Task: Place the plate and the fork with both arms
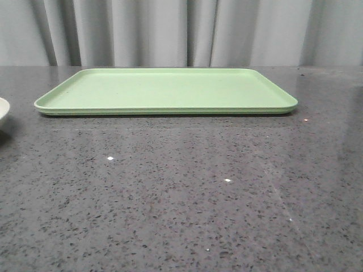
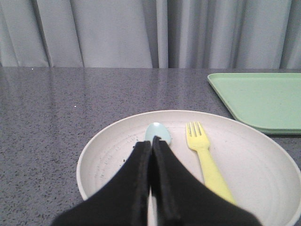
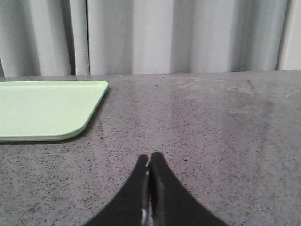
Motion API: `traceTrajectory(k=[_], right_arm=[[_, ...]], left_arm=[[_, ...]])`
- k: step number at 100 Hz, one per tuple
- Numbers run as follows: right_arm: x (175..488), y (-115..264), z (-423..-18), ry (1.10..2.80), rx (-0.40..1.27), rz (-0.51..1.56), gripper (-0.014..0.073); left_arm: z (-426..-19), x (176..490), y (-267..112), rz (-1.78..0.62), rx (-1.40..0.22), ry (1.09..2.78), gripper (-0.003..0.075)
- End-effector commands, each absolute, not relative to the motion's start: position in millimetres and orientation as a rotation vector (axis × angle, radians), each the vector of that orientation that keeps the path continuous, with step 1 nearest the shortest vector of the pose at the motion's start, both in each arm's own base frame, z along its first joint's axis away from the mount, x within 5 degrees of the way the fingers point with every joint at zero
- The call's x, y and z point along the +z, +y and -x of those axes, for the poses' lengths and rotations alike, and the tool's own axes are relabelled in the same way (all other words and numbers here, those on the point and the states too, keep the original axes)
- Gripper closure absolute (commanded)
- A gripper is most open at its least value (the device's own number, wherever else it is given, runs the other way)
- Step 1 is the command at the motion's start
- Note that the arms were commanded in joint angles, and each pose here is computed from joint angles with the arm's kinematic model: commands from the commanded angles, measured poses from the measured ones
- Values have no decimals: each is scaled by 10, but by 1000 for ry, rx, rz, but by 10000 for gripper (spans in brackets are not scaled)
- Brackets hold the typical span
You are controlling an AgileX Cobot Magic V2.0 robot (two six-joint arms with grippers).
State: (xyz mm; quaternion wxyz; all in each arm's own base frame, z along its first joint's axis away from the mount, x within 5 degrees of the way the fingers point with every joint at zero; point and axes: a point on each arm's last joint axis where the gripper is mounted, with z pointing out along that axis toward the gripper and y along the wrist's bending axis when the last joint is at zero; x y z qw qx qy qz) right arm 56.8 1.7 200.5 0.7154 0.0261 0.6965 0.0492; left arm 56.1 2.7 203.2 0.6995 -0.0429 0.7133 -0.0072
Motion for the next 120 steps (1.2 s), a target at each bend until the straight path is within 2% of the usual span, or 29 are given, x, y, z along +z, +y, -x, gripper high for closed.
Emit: traceTrajectory(k=[1, 85, 103, 120], right_arm=[[2117, 15, -538, 1426, 100, -48, 662], [2134, 16, -535, 1407, 101, -46, 662], [2140, 15, -535, 1413, 100, -47, 662], [2267, 13, -508, 1423, 99, -48, 662]], left_arm=[[-540, 2082, 26, 96, -27, 1488, 741], [-539, 2094, 26, 97, -28, 1475, 741], [-524, 2186, 27, 122, -59, 1418, 741], [-482, 2385, 23, 123, -68, 1387, 741]])
